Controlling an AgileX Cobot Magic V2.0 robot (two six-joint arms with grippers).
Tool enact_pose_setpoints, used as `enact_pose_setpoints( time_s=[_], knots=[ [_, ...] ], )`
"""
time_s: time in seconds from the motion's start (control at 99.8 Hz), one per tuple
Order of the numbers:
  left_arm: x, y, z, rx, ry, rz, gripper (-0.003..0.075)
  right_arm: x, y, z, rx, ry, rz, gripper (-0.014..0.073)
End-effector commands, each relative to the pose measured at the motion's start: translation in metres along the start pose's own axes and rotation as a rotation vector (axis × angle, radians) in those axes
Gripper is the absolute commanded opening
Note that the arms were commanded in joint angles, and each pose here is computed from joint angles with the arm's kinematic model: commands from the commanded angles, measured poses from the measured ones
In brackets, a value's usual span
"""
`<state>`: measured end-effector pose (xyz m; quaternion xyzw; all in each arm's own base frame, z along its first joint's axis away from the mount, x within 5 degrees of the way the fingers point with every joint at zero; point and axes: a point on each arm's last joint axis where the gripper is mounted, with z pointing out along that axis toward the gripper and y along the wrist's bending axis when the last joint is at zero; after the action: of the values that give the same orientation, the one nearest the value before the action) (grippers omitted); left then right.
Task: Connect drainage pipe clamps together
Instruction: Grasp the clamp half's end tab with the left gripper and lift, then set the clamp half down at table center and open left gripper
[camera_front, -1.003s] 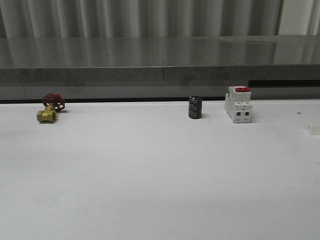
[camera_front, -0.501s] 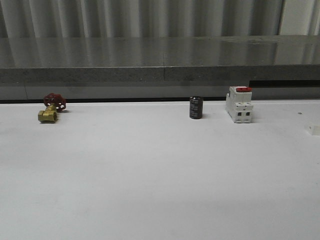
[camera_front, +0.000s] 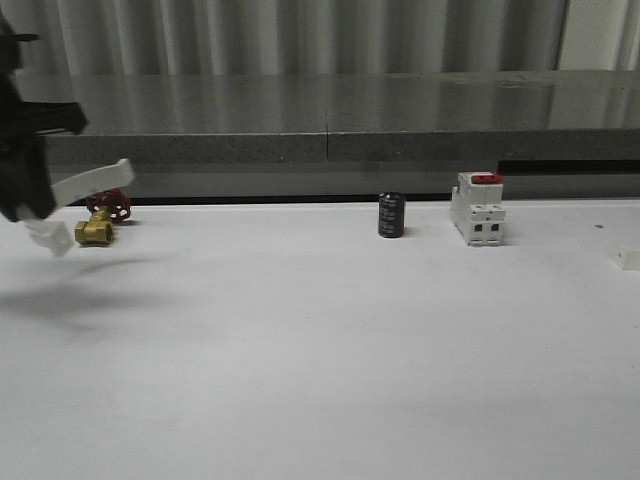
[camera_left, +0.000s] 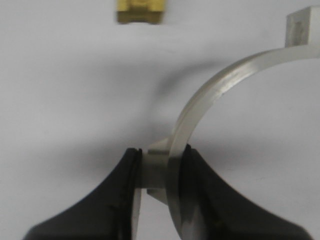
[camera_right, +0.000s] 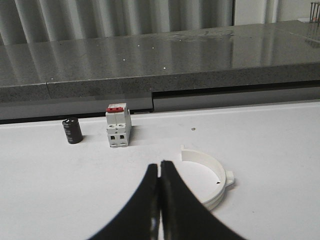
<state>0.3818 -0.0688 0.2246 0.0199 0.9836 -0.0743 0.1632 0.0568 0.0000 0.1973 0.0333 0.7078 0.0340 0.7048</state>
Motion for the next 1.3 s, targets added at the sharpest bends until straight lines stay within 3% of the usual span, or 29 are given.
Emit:
enact_pose_setpoints(
  time_s=[0.0,0.15,0.341,0.932,1.033,1.293],
  knots=[
    [-0.005,-0.035,-0.021,0.025,-0.124,0.012,-0.002,-0.015,0.001,-0.003,-0.007,-0.121,0.004,-0.0067],
    [0.003,-0.077,-0.005,0.043,-0.125,0.037,-0.002,-0.015,0.001,-0.003,-0.007,-0.121,0.004,-0.0067],
    [0.014,-0.104,0.024,0.046,-0.057,0.058,-0.002,-0.015,0.001,-0.003,-0.007,-0.121,0.004,-0.0067],
    [0.016,-0.105,0.046,0.011,-0.044,0.028,-0.0013,-0.015,0.001,-0.003,-0.007,-0.121,0.004,-0.0067],
    [0.015,-0.106,0.046,0.012,-0.046,0.028,0.0051,-0.015,0.001,-0.003,-0.007,-0.121,0.004,-0.0067],
    [0.015,-0.106,0.046,0.012,-0.046,0.028,0.0346,-0.015,0.001,-0.003,-0.007,-0.121,0.004,-0.0067]
  ],
)
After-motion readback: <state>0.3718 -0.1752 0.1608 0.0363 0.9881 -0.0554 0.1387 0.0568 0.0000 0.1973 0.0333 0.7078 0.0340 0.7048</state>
